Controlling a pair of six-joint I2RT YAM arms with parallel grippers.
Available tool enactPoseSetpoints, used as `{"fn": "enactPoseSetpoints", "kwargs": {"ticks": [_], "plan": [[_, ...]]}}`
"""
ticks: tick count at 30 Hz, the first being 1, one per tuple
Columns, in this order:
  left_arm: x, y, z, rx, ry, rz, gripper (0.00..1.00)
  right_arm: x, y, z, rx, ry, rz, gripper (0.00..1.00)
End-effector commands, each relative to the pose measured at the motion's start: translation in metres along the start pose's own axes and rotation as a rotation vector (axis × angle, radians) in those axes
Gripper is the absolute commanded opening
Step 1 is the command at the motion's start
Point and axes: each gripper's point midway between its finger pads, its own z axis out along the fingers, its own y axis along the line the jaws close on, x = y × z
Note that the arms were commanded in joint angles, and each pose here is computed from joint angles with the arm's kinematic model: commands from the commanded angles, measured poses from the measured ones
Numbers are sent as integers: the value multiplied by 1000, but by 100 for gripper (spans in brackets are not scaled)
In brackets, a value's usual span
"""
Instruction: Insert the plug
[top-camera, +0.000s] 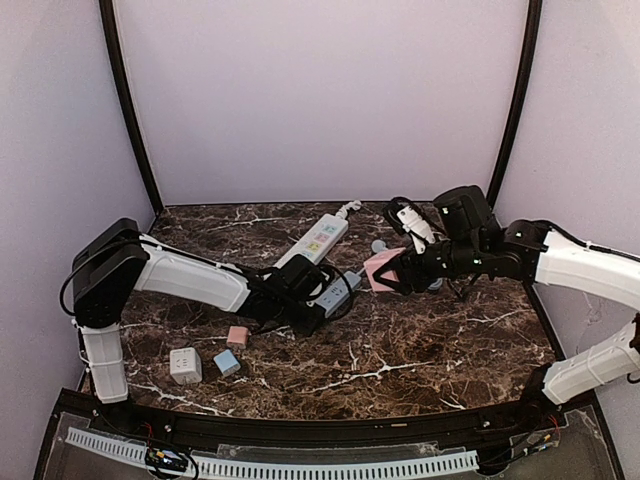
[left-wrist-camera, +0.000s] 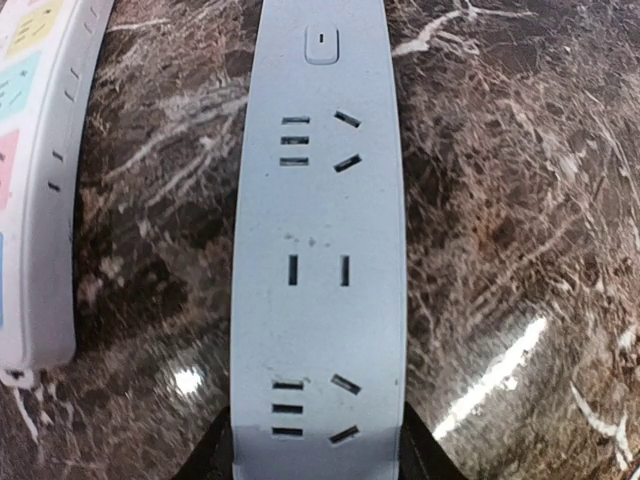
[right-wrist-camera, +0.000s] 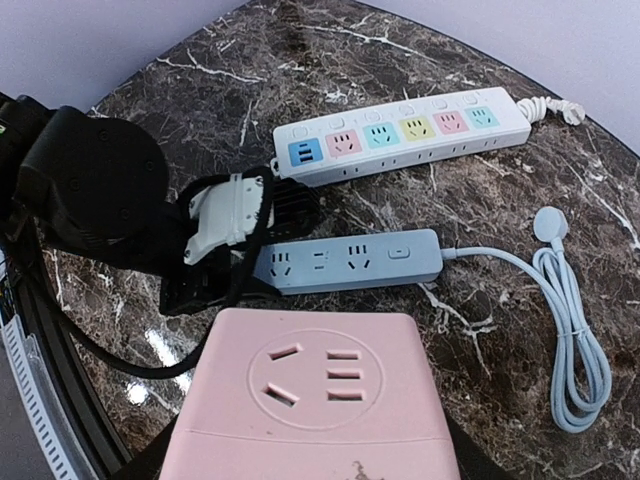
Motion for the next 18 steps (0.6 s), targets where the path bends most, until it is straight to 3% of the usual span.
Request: {"fn": "enactPoseSetpoints", "kwargs": {"ticks": [1, 6, 13, 18], "plan": [[37, -16, -18, 32, 83, -61, 24, -3, 0, -3, -1, 42, 22, 0], [60, -33, -22, 62, 99, -57, 30, 6, -1, 4, 20, 104, 34, 0], [39, -30, -39, 67, -17, -54, 67, 10, -2, 17, 65, 206, 39, 0], [20, -27, -64, 83, -104, -38, 77, 9, 10, 31, 8, 289, 54, 0]]}}
